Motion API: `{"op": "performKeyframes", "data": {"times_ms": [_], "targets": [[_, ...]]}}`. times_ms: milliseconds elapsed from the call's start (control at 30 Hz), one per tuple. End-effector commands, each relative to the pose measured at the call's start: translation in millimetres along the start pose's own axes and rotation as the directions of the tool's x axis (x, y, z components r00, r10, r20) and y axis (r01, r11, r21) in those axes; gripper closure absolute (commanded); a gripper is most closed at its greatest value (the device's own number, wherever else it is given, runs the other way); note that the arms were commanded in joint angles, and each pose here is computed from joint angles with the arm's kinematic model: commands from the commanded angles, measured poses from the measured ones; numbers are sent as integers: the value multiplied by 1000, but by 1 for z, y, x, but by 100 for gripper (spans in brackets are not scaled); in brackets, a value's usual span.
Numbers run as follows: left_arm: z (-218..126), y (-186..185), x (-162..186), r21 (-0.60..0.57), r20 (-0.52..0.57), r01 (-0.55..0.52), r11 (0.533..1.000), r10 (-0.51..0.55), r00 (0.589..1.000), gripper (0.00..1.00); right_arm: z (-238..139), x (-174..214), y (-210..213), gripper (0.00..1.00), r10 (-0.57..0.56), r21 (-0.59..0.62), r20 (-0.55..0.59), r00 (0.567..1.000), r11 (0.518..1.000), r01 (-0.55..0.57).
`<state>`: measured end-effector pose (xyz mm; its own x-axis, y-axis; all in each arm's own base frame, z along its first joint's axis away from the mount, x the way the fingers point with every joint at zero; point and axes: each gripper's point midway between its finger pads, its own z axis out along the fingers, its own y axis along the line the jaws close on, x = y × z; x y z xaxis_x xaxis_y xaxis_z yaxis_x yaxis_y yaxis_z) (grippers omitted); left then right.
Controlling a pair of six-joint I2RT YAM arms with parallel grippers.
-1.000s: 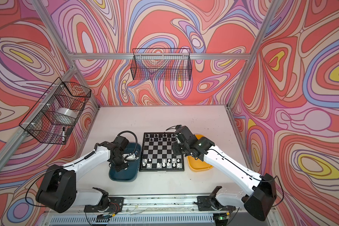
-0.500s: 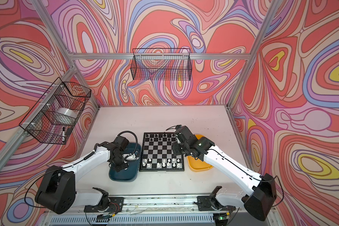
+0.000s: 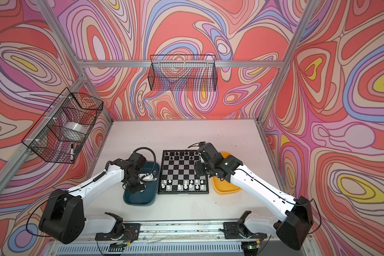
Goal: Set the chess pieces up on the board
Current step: 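Lift the white pawn out of the teal tray toward the board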
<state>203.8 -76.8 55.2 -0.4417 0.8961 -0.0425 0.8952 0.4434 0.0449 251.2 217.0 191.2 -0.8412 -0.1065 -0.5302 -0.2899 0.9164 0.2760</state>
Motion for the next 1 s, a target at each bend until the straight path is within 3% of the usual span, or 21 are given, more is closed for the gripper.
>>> {"op": "performKeyframes", "data": {"times_ms": [0,967], "targets": [[-14,-3,-1,1,-5,-32,999,32,999,90,4,2,1,85,-7,0,0,1000,1000,7],[-60,-8,-37,-35,19,-118,992,119,993,90,3,4,-3,85,-6,10,7,1000,1000,6]]}}
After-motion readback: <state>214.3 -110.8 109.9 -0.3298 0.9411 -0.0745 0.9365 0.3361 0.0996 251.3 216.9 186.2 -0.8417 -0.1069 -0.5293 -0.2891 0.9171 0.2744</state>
